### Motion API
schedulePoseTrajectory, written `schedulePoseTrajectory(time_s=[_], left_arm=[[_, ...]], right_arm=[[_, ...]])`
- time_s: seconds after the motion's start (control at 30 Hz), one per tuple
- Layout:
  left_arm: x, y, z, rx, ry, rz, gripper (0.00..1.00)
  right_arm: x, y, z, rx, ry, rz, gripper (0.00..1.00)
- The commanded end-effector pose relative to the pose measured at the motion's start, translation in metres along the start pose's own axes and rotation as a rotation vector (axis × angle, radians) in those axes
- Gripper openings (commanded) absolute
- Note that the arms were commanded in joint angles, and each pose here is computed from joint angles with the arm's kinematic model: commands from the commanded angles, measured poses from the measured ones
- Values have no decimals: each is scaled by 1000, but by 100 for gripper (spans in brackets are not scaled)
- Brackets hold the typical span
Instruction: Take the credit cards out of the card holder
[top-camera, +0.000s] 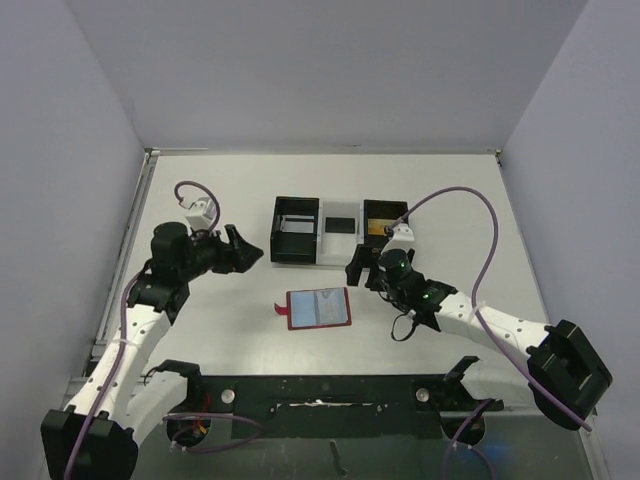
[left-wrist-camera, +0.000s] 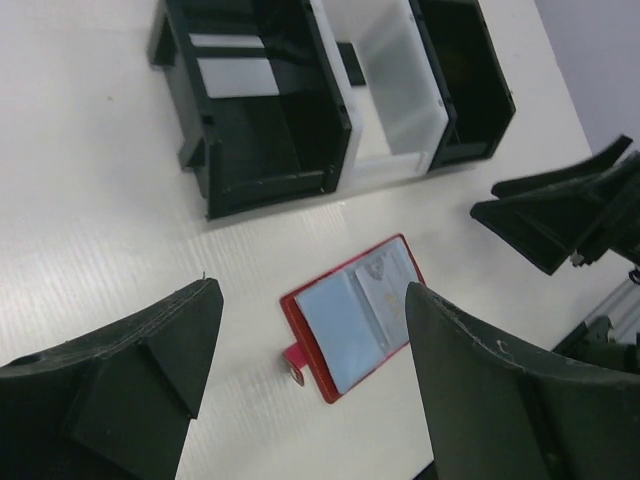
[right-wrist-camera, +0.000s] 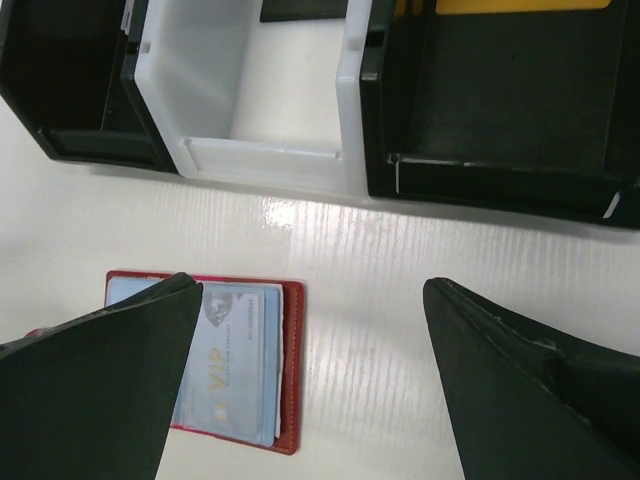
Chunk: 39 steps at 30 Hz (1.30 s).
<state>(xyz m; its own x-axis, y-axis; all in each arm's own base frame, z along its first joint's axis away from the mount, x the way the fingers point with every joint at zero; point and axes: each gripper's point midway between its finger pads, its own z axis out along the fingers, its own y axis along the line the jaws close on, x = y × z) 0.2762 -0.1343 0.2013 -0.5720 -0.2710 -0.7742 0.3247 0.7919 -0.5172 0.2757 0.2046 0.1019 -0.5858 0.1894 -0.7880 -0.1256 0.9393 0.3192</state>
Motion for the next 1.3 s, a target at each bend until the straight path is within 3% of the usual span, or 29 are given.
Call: schedulePoseTrajectory(time_s=[0.0,0.1,0.37,0.67,0.8,1.03,1.27], left_arm=[[16,-29,14,93,78,50,74],[40,-28,22,2,134,6,74],[86,-51,40,45,132,-157,72],[117,-65,64,39,252,-138,62],[123,-68,68,33,260,-160,54],[124,-77,74,71,258,-169,49],[144,-60,82,4,314,-161,47]], right_arm=[[-14,30,-7,-162,-40,134,100],[-5,33,-11,-203,-19,183,97],[12,39,-16,-259,40,232,85],[12,48,-21,-319,56,247,73],[18,55,-20,-354,95,262,65],[26,72,-18,-445,142,277,49],[43,71,-5,-396,230,267,47]])
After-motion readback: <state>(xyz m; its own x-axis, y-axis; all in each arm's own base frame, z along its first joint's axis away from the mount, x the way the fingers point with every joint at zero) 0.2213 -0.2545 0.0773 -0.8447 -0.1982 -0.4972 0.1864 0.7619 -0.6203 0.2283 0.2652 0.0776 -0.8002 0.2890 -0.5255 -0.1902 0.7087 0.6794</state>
